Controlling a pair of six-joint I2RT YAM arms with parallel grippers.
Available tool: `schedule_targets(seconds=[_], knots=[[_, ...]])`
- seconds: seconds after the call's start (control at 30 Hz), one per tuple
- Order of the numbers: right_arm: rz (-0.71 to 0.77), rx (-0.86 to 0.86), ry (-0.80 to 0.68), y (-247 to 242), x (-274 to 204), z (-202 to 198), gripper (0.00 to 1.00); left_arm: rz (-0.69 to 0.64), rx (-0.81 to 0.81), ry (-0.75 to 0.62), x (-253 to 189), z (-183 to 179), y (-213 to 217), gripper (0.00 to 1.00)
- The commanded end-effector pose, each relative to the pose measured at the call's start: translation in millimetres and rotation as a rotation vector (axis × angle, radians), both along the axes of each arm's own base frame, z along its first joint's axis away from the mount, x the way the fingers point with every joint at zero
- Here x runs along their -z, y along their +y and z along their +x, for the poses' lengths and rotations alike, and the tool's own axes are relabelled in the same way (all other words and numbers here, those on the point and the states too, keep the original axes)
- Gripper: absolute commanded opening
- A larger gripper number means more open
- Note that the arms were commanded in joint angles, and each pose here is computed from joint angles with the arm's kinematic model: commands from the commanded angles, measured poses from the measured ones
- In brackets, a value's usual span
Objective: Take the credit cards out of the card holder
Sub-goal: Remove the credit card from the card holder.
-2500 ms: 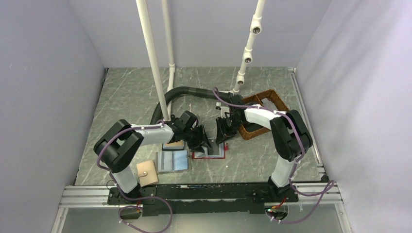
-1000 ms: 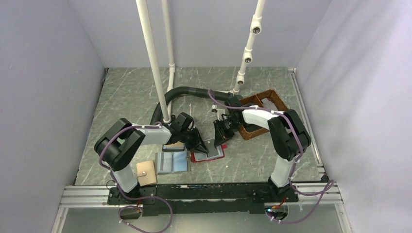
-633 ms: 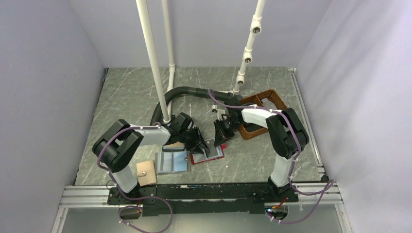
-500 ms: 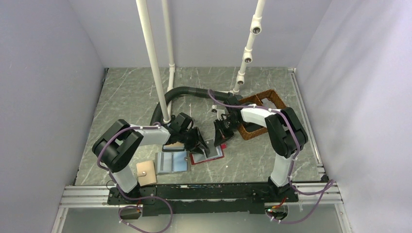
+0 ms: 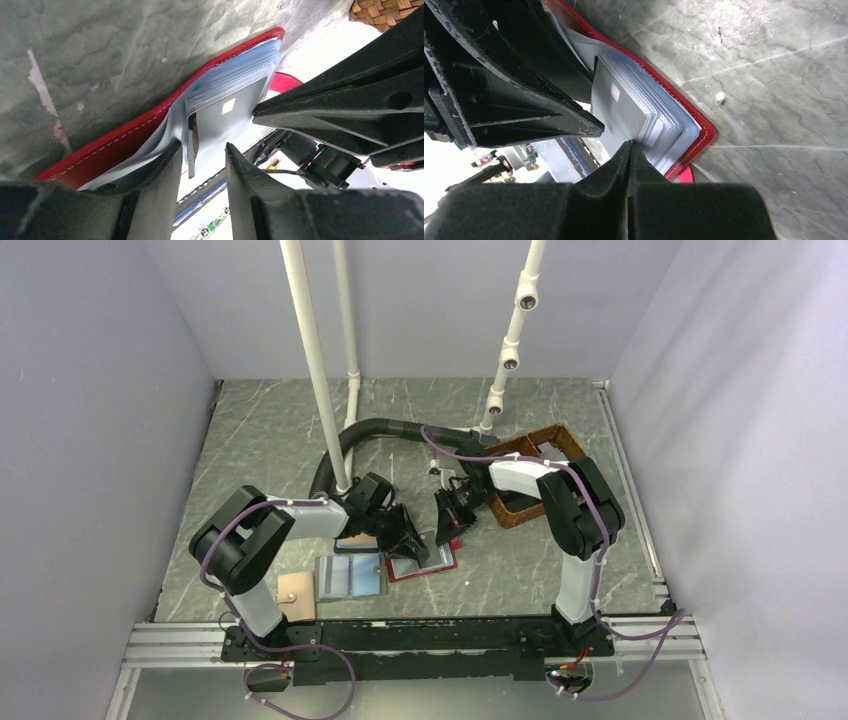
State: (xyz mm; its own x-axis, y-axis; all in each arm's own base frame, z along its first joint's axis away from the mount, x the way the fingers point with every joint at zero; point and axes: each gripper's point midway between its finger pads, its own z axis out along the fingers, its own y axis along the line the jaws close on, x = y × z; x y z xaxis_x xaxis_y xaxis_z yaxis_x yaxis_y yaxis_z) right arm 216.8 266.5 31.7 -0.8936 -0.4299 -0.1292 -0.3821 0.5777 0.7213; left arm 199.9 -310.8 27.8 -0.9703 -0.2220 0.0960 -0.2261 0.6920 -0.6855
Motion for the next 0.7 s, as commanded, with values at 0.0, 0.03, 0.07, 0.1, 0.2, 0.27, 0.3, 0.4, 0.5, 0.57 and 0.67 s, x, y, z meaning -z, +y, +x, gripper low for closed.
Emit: schedule_targets(seconds=[0.0,0.03,0.07,0.1,0.2,0.27,0.3,0.4,0.5,0.57,0.67], knots=[[-0.146,-0.034,-0.018,-4,34,-7,0.02,0.071,-0.030,0.015,22,-2,12,0.41],[-0.146,-0.033,-0.008,-4,35,-8,0.02,0.070,-0.033,0.016,22,-2,12,0.39],[-0.136,-0.034,0.001,-2,34,-9,0.02,0.070,-0.034,0.019,23,-2,13,0.36],[-0.134,-0.035,0.003,-1,33,-10,0.02,0.068,-0.035,0.020,24,-2,13,0.33],[-0.145,-0.038,0.009,-1,36,-12,0.00,0.046,-0.038,0.013,25,0,11,0.18],[-0.158,-0.038,0.009,-3,39,-12,0.00,0.030,-0.035,0.000,24,3,10,0.00],[-0.166,-0.036,0.007,-5,40,-11,0.00,0.024,-0.032,-0.008,23,4,9,0.00],[-0.202,-0.030,-0.013,-11,44,-9,0.00,0.013,-0.016,-0.048,16,6,9,0.00],[-0.239,-0.013,-0.040,-20,47,-5,0.01,0.021,-0.004,-0.089,9,8,15,0.00],[-0.252,-0.006,-0.053,-25,49,-2,0.02,0.013,0.005,-0.105,6,6,19,0.00],[-0.269,-0.009,-0.061,-29,51,-1,0.02,-0.023,0.021,-0.113,3,3,23,0.00]])
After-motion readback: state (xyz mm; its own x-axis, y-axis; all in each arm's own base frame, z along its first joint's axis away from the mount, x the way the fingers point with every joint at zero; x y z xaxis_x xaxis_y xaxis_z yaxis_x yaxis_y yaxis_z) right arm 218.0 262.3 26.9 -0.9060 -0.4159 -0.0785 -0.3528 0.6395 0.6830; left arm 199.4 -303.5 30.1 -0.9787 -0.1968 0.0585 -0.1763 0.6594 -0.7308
